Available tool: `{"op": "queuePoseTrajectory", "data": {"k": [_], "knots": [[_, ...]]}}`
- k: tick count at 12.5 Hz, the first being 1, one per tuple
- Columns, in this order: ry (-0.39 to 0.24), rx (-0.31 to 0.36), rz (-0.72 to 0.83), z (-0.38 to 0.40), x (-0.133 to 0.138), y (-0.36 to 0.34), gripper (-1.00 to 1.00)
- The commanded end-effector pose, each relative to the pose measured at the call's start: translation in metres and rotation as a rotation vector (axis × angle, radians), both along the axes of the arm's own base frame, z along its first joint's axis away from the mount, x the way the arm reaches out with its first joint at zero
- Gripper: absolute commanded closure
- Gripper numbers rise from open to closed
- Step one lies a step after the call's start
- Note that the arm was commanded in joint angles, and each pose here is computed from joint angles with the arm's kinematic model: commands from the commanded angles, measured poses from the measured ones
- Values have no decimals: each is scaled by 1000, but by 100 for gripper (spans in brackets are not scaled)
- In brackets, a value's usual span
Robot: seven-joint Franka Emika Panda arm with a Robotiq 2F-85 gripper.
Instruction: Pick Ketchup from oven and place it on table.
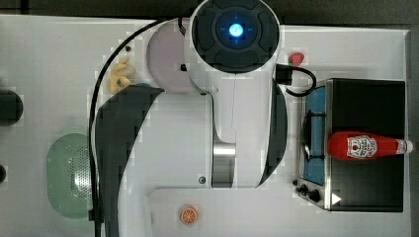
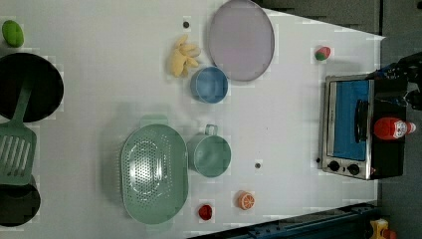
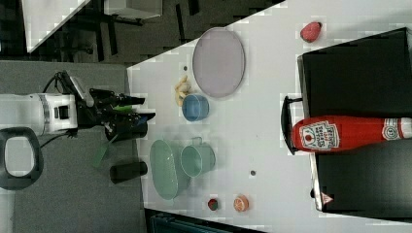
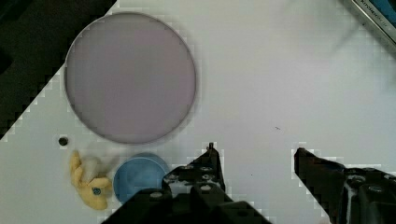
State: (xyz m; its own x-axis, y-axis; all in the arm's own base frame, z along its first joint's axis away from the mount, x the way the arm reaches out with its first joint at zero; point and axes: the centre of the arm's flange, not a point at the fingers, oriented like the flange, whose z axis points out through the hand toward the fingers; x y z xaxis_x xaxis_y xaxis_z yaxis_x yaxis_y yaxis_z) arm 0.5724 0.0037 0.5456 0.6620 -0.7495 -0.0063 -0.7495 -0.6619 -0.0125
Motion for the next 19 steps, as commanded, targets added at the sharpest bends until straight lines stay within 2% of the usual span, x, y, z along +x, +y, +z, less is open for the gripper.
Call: {"op": "queuePoseTrajectory", "data": {"k": [1, 2, 3, 5, 8, 10, 11, 12, 14, 17, 19], "knots": [[16, 7, -34, 84, -108, -51, -55], [16, 7, -34, 84, -108, -51, -86], [16, 9, -45, 83, -108, -57, -100], [17, 21, -110, 75, -106, -92, -100], [34, 41, -284, 38, -100, -184, -100], [0, 30, -364, 22, -98, -228, -100], [-52, 6, -432, 10, -96, -265, -100], [-72, -11, -472, 2, -97, -287, -100], [-79, -44, -548, -20, -103, -328, -100], [-51, -102, -622, -63, -104, -368, -100], [-37, -33, -747, -96, -102, -382, -100]]}}
